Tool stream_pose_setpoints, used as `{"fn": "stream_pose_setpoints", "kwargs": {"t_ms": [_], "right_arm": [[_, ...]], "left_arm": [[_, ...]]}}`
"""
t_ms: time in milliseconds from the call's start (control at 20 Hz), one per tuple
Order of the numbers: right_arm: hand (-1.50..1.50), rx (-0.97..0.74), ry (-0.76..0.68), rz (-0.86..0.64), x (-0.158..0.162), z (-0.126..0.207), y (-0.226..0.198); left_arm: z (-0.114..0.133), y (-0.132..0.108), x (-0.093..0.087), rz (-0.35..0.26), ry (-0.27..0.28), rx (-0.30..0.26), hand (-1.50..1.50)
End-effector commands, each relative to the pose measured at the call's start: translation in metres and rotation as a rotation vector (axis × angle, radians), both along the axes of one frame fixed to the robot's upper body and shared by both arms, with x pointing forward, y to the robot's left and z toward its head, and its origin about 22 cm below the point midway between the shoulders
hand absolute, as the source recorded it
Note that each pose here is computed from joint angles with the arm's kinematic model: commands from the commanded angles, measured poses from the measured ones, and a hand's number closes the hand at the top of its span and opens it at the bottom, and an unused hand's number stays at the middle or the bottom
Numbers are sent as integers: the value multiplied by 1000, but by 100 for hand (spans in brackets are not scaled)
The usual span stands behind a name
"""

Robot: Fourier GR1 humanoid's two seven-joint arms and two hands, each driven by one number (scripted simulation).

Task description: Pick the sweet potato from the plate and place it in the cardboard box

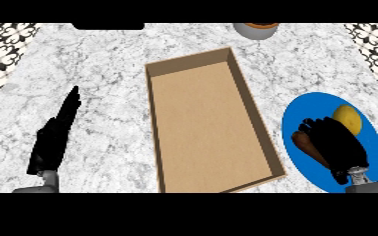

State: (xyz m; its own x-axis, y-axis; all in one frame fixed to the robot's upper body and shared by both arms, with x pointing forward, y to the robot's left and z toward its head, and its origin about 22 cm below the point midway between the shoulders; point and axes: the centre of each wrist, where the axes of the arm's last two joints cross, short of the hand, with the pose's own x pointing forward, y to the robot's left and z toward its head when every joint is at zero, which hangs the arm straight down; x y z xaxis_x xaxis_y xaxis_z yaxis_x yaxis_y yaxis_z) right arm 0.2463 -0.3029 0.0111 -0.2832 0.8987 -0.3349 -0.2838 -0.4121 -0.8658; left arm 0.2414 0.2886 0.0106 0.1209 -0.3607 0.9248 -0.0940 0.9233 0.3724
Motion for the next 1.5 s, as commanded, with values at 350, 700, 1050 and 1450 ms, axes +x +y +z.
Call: {"fn": "stream_pose_setpoints", "kwargs": {"t_ms": [350,700,1050,1450], "right_arm": [[150,0,-227,170,0,-2,-19],[150,375,-194,-594,-63,-31,18],[150,428,-402,-749,-121,41,50],[150,893,-583,-493,-138,106,94]], "left_arm": [[-4,-7,-12,10,-9,-5,0],[-5,17,-18,91,10,13,0],[-6,10,-15,36,-12,-1,0],[-3,-2,-10,5,2,-10,0]]}}
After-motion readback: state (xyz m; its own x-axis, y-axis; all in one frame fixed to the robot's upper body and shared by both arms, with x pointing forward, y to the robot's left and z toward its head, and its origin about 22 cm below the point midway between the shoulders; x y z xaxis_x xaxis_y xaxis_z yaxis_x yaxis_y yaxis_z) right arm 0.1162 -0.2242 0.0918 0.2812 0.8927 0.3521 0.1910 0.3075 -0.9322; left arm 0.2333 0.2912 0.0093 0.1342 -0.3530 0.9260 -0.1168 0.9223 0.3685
